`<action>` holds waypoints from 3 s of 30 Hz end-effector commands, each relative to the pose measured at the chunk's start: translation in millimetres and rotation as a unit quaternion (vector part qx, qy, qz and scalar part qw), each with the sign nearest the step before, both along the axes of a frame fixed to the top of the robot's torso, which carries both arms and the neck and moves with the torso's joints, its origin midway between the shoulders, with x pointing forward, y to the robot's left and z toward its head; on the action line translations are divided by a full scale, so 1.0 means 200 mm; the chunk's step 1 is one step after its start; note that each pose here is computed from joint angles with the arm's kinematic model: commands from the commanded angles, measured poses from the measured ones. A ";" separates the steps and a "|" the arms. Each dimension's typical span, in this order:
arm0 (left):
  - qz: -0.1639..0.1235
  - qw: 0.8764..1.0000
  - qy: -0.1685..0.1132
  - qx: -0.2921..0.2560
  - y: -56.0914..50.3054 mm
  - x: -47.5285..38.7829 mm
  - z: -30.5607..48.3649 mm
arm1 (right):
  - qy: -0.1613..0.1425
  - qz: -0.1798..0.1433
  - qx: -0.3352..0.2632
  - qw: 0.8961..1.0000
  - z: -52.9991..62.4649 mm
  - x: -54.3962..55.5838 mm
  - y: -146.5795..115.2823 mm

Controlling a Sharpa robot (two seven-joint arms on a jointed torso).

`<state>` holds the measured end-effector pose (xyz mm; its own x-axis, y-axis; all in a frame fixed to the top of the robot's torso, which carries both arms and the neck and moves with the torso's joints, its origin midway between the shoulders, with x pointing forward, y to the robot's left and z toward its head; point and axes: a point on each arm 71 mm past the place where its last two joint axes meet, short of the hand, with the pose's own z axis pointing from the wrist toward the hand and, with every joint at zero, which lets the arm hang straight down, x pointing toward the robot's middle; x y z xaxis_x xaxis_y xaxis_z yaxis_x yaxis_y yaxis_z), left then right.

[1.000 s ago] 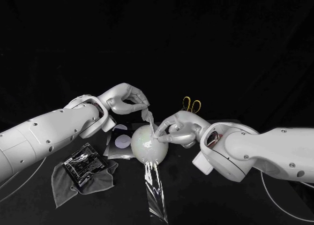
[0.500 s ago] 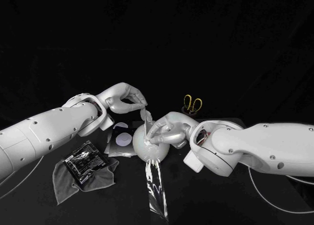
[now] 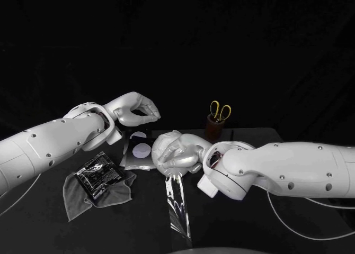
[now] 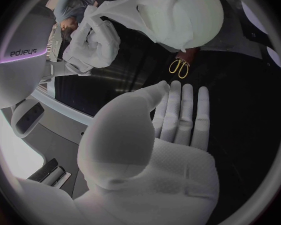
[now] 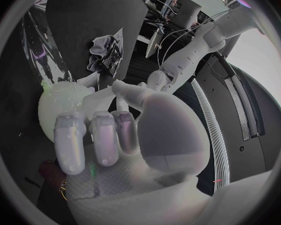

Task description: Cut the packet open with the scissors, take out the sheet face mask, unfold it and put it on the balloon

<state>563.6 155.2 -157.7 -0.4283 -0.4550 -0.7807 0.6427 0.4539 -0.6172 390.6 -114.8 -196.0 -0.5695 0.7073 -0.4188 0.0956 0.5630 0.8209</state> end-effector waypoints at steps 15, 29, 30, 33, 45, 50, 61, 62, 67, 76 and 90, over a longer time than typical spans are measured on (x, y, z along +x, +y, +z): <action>0.024 1.000 0.008 0.017 0.07 -0.017 -0.141 | 0.003 -0.007 0.020 1.000 -0.09 0.02 0.08; 0.126 0.986 0.086 -0.070 0.17 -0.008 -0.154 | -0.068 0.043 0.035 0.996 -0.05 0.01 -0.02; 0.130 0.984 0.092 -0.075 0.17 -0.010 -0.154 | -0.069 0.047 0.034 0.996 -0.05 0.00 -0.03; 0.144 0.979 0.114 -0.093 0.19 -0.020 -0.158 | -0.070 0.065 0.026 0.995 -0.04 -0.01 -0.06; 0.173 0.965 0.157 -0.117 0.24 -0.052 -0.172 | -0.070 0.073 -0.010 0.995 -0.04 -0.04 -0.15; 0.180 0.962 0.163 -0.122 0.24 -0.063 -0.181 | -0.079 0.082 -0.045 0.992 -0.04 -0.05 -0.19; 0.213 0.951 0.173 -0.142 0.24 -0.112 -0.239 | -0.139 0.006 0.027 0.990 0.02 -0.01 -0.37; 0.215 0.950 0.176 -0.144 0.24 -0.120 -0.249 | -0.142 0.001 0.035 0.989 0.02 0.00 -0.39; 0.226 0.940 0.200 -0.160 0.24 -0.164 -0.292 | -0.150 -0.031 0.068 0.986 0.05 0.10 -0.50; 0.238 0.917 0.261 -0.186 0.20 -0.242 -0.321 | -0.170 -0.082 0.069 0.980 0.10 0.40 -0.66; 0.229 0.924 0.267 -0.147 0.10 -0.258 -0.307 | -0.138 -0.088 0.023 0.986 0.08 0.68 -0.64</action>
